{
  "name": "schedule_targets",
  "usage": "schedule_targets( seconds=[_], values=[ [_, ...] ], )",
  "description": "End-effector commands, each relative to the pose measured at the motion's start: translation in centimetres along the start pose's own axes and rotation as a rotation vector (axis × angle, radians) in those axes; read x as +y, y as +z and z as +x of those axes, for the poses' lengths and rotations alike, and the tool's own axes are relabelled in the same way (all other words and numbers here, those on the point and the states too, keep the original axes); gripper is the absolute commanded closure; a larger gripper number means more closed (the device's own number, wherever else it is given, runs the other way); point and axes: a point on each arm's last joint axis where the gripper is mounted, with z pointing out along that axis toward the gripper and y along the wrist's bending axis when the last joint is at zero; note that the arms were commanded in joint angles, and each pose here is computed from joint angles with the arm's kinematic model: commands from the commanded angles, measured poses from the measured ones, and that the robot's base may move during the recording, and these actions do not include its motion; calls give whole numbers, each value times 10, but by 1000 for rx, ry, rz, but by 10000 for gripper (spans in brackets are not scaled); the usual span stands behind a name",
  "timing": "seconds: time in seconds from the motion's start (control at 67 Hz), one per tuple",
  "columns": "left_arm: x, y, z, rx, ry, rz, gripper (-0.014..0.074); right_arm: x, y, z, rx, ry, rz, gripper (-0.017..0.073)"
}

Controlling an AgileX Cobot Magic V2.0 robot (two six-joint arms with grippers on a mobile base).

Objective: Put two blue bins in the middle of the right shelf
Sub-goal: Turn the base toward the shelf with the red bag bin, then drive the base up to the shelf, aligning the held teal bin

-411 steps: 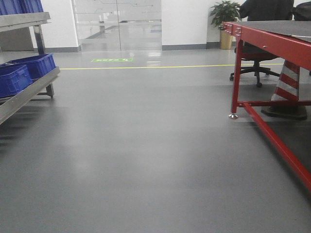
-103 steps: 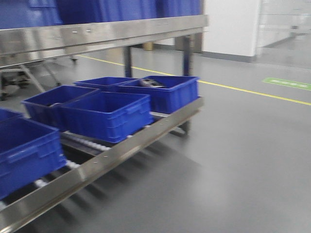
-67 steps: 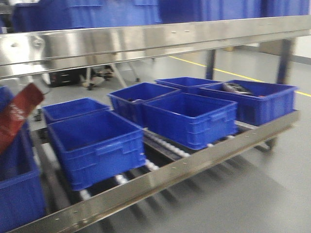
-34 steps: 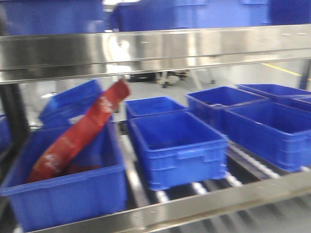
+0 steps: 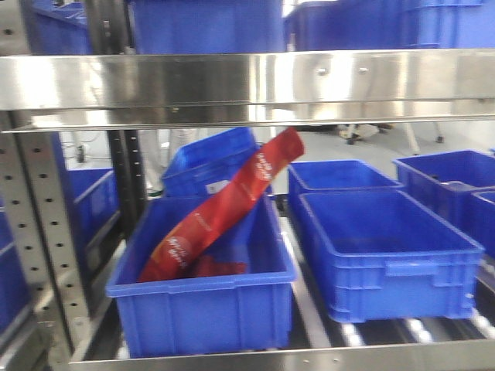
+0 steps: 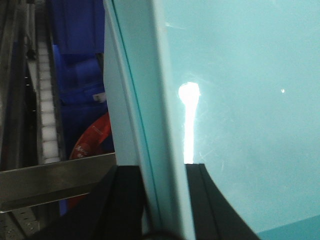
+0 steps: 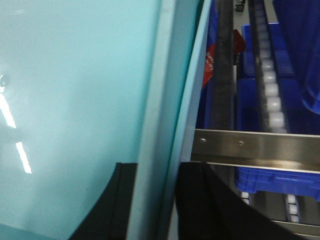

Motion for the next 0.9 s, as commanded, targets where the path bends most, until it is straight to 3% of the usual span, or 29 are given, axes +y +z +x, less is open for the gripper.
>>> schedule_targets(
  seconds=[0.0,0.881],
  values=[
    [-9,-18,-12,-107,0,55,704,-1,-8,-12,-112,-8,3,721],
    [-9,-18,-12,-107,0,55,704,-1,-8,-12,-112,-8,3,721]
  ],
)
